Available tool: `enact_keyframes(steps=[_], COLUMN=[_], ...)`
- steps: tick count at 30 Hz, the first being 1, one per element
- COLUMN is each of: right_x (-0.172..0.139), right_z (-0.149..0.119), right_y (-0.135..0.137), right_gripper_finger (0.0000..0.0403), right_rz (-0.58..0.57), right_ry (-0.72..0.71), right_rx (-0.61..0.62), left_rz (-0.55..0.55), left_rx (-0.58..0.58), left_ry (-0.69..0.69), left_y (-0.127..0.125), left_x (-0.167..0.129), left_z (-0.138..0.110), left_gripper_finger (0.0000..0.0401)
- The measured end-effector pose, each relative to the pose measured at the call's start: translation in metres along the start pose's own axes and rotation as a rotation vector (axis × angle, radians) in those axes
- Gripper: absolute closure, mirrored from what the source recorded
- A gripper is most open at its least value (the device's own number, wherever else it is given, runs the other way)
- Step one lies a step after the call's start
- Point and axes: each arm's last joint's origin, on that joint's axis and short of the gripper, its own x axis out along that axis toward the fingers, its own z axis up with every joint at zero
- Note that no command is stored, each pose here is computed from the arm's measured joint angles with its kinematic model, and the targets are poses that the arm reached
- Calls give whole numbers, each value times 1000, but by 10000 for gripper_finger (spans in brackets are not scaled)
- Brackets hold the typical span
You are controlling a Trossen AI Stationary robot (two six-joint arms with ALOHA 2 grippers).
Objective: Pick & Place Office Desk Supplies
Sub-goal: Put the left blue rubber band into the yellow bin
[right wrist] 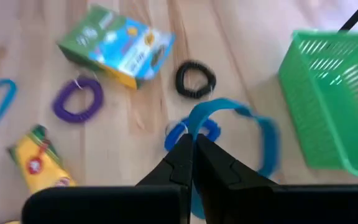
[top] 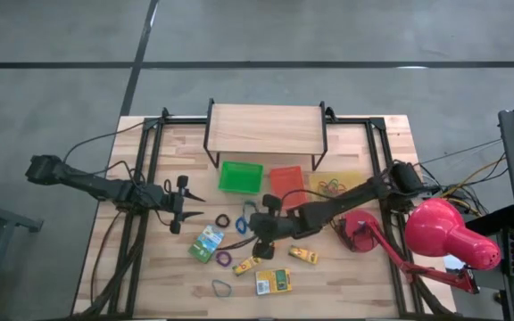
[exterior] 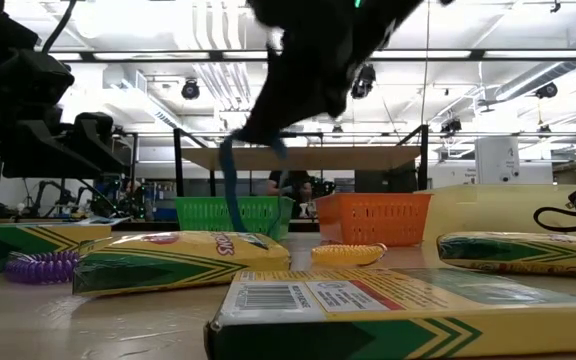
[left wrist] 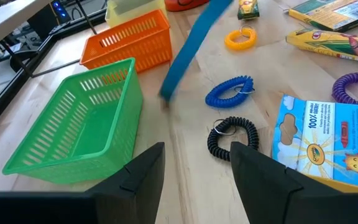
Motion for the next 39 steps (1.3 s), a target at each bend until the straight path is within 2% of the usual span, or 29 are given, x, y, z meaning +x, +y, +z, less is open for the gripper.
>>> enact_keyframes(steps=[5, 10, 16, 20, 23, 28, 39], right_x=[-29, -56, -83, -96, -107, -128, -155], right_z=[10, 11, 5, 0, -1, 4, -11], right_y=[9, 24, 43, 51, 54, 50, 17], right_gripper_finger=[394, 394, 394, 394, 394, 394, 394], right_rz=[-17, -99, -301, -437, -479, -435, -488], right_ry=[-85, -168, -277, -340, -386, -426, -348], right_rx=[0, -25, -118, -128, -88, 39, 190], left_rz=[0, 0, 0, 0, 0, 0, 1], left_rx=[0, 0, 0, -1, -2, -2, -2], left_ry=[0, 0, 0, 0, 0, 0, 0], left_y=[0, 0, 0, 0, 0, 0, 0], left_x=[0, 0, 0, 0, 0, 0, 0], left_z=[0, 0, 0, 0, 0, 0, 0], left_gripper_finger=[217, 217, 217, 217, 217, 217, 217])
